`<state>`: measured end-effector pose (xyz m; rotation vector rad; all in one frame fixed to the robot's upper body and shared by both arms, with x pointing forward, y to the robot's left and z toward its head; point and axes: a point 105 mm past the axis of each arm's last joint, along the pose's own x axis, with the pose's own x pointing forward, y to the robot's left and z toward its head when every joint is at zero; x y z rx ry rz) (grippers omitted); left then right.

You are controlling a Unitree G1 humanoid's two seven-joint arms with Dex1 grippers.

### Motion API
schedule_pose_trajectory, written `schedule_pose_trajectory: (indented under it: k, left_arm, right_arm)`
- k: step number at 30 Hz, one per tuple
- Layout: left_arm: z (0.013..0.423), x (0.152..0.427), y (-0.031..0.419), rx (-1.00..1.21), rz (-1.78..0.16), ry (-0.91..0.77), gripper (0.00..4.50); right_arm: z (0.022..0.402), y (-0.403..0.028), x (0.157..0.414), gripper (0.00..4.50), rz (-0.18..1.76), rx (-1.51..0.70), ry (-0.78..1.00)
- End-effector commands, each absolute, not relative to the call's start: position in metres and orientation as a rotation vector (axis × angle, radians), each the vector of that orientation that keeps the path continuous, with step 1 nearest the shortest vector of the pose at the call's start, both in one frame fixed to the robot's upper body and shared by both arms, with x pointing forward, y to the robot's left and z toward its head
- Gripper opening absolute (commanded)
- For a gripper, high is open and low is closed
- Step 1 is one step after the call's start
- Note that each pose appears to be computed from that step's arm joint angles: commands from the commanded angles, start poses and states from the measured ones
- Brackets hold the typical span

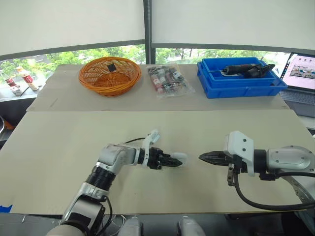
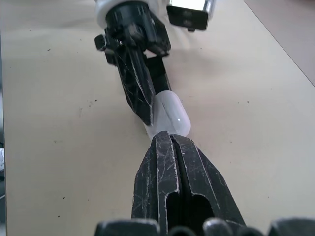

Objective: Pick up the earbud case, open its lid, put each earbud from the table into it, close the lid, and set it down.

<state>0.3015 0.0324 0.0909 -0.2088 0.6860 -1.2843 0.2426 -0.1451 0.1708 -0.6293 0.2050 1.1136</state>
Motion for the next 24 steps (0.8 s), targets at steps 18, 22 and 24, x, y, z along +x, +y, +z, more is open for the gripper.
schedule_pose_trajectory:
  k: [18,22,24]
  left_arm:
    - [0.167,0.252,0.143,0.502,-1.207,0.12,4.5]
    - [0.165,0.244,0.147,0.548,-1.171,0.097,4.5]
    - [0.168,0.246,0.147,0.517,-1.131,0.054,4.5]
  right_arm:
    - [0.207,-0.176,0.249,3.3,1.23,-0.894,0.21]
    - [0.209,-0.187,0.249,3.3,1.247,-0.908,0.247]
    - [0.206,-0.191,0.25,3.3,1.257,-0.93,0.265]
